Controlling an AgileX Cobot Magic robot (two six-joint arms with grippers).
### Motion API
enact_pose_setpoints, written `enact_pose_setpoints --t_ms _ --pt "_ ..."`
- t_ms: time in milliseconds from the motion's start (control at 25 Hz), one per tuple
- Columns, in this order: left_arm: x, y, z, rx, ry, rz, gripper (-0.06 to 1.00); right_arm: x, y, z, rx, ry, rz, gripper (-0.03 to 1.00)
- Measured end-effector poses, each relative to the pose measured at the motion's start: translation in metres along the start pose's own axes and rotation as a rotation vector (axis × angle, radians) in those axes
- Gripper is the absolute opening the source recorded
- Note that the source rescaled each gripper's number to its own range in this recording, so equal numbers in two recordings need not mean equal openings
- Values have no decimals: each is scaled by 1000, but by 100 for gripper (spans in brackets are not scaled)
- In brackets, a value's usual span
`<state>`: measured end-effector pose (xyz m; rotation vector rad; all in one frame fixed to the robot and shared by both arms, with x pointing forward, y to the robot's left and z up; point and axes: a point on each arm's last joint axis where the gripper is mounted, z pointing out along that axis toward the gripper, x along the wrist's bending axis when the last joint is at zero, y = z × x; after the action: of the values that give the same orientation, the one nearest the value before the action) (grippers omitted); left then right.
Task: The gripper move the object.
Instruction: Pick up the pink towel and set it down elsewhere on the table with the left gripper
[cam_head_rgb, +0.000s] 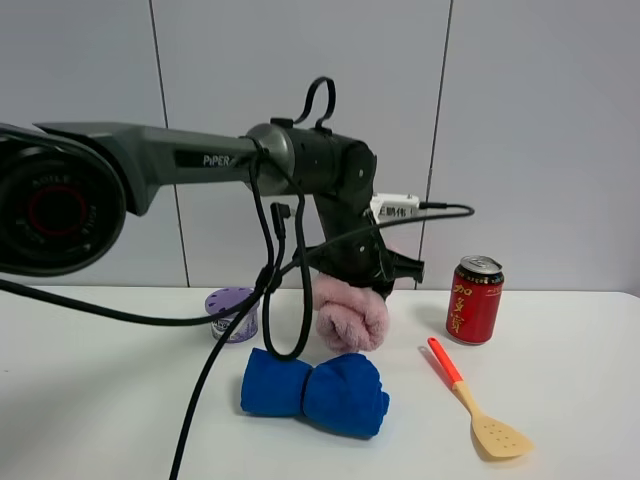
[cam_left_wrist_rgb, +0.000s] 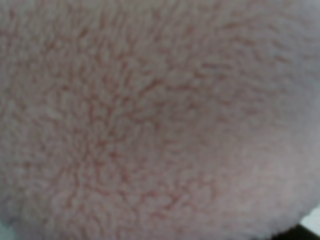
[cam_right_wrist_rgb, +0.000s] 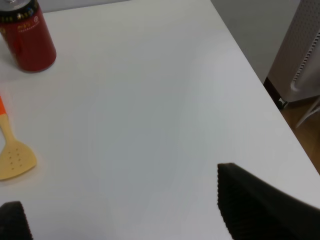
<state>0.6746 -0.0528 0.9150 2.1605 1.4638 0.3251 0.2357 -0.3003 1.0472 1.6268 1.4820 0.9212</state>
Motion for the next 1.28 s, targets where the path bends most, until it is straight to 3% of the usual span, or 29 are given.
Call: enact_pose_setpoints --t_ms 120,280,600,720,920,1120,1280 --pt "-4 16 -30 -52 -34 27 0 0 0 0 0 0 0 100" --pt "-4 41 -94 -142 -37 148 0 0 0 0 0 0 0 100" --pt "15 72 -246 -354 87 285 0 0 0 0 0 0 0 100" --pt "37 70 -296 -354 170 290 0 0 0 0 0 0 0 100" --pt "102 66 -349 -328 304 170 0 0 0 0 0 0 0 100" --pt "163 60 -361 -296 369 43 0 0 0 0 0 0 0 100" --pt "210 47 -345 -198 424 -44 0 0 0 0 0 0 0 100"
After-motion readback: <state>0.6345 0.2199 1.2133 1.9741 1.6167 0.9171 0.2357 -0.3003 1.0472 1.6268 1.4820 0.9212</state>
